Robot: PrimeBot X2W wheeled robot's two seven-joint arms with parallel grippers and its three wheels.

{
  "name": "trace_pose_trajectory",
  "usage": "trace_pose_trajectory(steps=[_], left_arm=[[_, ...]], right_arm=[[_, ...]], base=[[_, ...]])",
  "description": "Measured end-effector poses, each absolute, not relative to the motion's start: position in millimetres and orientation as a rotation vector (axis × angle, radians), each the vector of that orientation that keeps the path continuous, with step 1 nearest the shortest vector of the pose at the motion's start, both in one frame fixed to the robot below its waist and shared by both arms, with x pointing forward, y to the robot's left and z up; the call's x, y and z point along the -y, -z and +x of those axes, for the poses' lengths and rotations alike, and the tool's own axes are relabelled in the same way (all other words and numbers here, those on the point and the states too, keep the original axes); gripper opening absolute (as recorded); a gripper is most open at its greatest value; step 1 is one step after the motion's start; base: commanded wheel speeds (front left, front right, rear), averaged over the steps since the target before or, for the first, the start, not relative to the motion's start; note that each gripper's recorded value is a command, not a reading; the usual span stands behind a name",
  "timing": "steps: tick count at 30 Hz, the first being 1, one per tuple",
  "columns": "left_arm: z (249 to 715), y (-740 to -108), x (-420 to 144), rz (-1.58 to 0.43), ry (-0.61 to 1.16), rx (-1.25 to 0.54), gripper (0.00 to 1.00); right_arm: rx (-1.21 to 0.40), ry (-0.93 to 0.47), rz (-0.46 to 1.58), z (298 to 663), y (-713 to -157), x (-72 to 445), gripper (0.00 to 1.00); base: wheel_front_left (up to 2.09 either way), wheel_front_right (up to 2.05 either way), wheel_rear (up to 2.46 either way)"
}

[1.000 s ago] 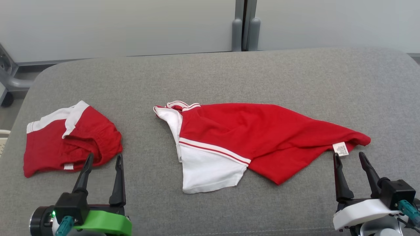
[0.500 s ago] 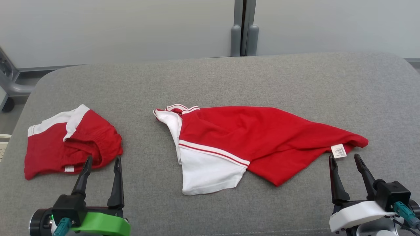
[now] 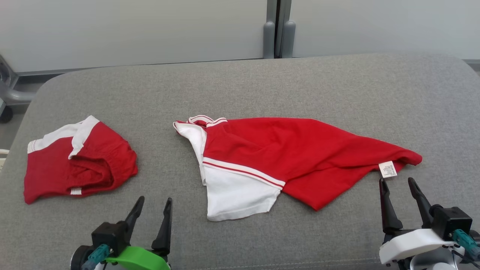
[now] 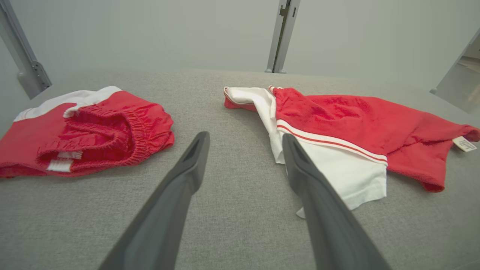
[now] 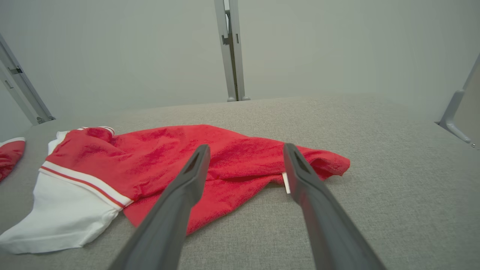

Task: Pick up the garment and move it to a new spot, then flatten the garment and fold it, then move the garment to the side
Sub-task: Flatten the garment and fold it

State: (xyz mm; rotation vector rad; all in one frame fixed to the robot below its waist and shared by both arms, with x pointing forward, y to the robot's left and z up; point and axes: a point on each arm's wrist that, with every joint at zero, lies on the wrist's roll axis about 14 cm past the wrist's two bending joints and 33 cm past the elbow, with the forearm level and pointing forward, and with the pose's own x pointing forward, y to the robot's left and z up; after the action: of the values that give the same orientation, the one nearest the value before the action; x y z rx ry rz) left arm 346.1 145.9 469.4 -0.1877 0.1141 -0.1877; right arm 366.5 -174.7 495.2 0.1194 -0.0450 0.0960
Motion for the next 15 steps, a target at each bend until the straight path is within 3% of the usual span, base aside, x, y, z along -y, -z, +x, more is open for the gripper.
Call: trace_pose_trajectory(steps=[15], left_arm=[[344, -412, -73, -0.267, 0.454, -0.503, 1.00]], right_arm=[[-0.078, 0.054, 0.091, 383, -463, 237, 1.00]], base=[[0.00, 0.00, 0.00]])
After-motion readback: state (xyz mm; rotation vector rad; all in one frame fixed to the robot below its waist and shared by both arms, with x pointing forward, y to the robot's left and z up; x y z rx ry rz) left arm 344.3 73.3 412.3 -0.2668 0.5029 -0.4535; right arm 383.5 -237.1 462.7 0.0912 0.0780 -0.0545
